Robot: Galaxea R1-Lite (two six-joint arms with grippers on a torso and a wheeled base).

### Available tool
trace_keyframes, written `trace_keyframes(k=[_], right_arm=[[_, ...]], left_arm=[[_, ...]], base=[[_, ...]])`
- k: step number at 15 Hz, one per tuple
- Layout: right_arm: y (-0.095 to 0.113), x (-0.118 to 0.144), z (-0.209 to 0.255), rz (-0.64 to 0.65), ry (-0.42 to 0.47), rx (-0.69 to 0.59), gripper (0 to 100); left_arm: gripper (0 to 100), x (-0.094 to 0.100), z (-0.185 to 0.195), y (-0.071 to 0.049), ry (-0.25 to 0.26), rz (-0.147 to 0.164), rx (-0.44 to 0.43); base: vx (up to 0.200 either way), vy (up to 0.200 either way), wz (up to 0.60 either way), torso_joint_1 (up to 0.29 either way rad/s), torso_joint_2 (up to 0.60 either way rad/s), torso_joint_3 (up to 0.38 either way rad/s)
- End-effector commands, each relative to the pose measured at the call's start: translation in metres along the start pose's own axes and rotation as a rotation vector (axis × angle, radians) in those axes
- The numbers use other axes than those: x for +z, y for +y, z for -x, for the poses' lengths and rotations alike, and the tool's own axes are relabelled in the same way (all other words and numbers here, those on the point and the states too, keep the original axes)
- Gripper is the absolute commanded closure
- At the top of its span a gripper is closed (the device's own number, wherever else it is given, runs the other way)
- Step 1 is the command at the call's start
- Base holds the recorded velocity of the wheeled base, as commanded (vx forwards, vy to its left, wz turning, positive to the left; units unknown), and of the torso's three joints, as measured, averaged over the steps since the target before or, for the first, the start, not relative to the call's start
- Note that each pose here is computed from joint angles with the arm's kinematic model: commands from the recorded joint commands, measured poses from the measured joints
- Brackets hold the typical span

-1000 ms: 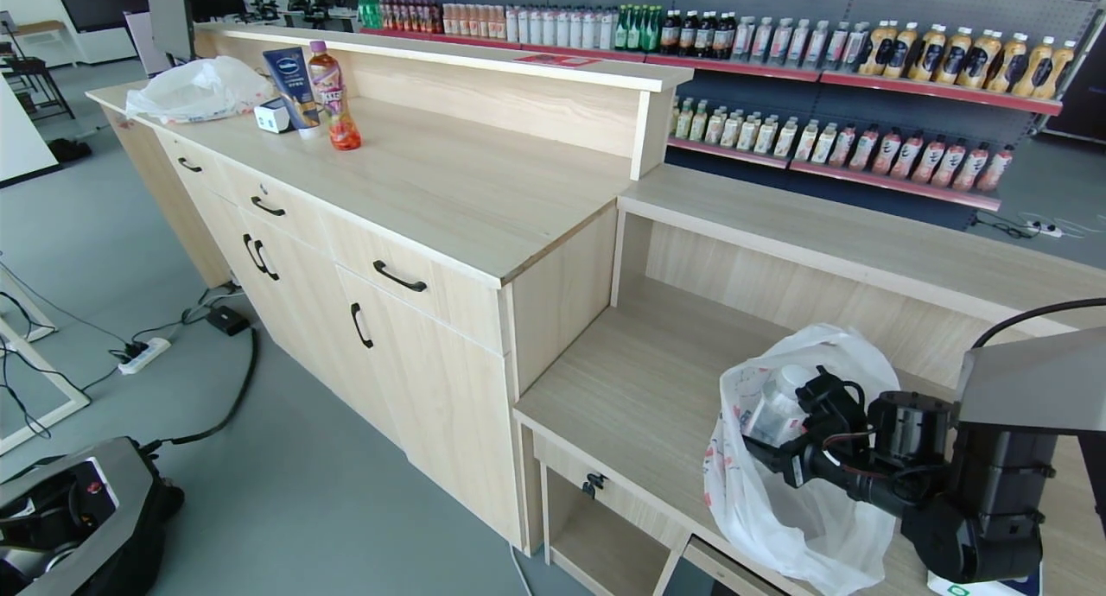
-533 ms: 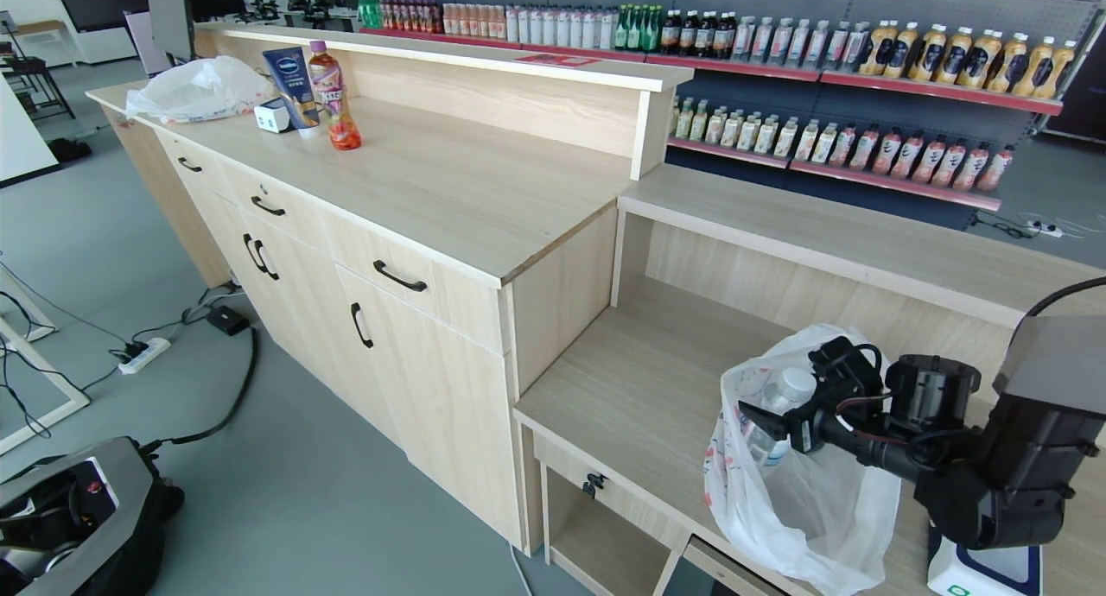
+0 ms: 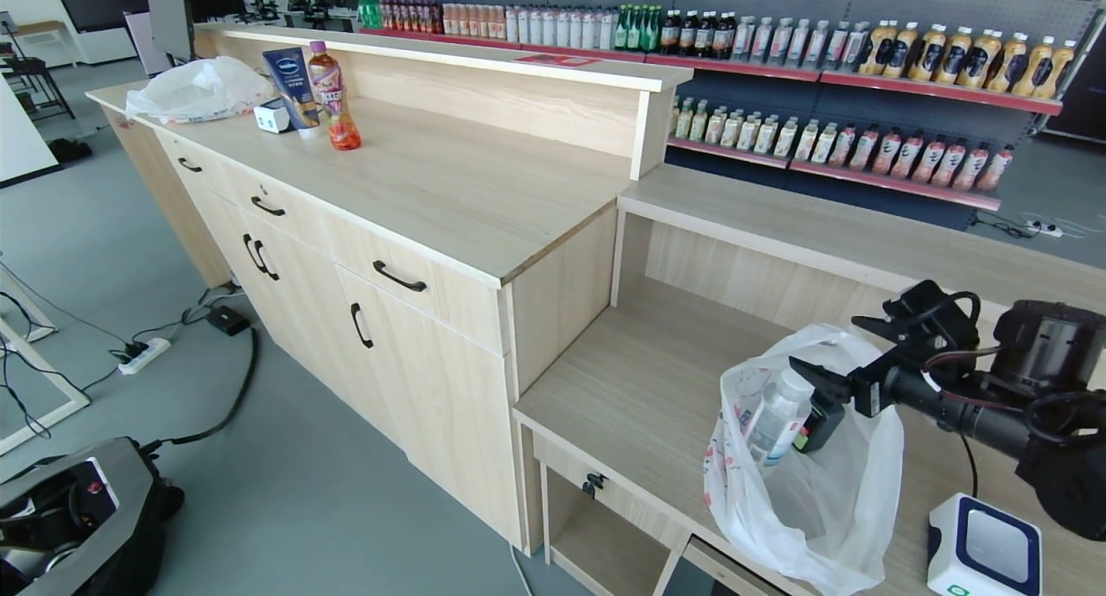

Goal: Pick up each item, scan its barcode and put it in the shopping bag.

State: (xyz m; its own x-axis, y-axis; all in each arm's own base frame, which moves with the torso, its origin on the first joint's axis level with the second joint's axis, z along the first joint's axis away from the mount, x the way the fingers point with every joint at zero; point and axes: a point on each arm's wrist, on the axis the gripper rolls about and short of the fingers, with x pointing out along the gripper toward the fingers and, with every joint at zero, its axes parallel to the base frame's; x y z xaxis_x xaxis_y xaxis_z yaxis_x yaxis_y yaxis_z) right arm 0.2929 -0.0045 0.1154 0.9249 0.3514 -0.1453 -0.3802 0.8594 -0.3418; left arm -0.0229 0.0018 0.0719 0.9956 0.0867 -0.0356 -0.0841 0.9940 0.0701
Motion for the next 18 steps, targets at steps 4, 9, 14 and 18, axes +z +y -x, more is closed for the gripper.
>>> trace_keyframes(k=[4, 9, 14, 18], right_arm=[[-0.026, 0.095, 0.068, 0.032, -0.261, -0.151, 0], [-0.016, 0.144, 0.177, -0.157, 0.175, -0.32, 0], [0.008, 0.131, 0.207, -0.219, 0.229, -0.507, 0], [0.049, 0.082, 0.231, -0.259, 0.273, -0.505, 0]], left_arm=[[0, 0.0, 0.0, 0.0, 0.0, 0.0, 0.001], [0, 0.0, 0.0, 0.0, 0.0, 0.0, 0.001], [0, 0.0, 0.0, 0.0, 0.0, 0.0, 0.001], [0, 0.0, 0.0, 0.0, 0.0, 0.0, 0.001]], base=[[0.0, 0.0, -0.6, -0.001, 0.0, 0.004], [0.0, 0.0, -0.6, 0.001, 0.0, 0.007], [0.0, 0.0, -0.6, 0.001, 0.0, 0.007], [0.0, 0.0, -0.3, 0.001, 0.0, 0.001]])
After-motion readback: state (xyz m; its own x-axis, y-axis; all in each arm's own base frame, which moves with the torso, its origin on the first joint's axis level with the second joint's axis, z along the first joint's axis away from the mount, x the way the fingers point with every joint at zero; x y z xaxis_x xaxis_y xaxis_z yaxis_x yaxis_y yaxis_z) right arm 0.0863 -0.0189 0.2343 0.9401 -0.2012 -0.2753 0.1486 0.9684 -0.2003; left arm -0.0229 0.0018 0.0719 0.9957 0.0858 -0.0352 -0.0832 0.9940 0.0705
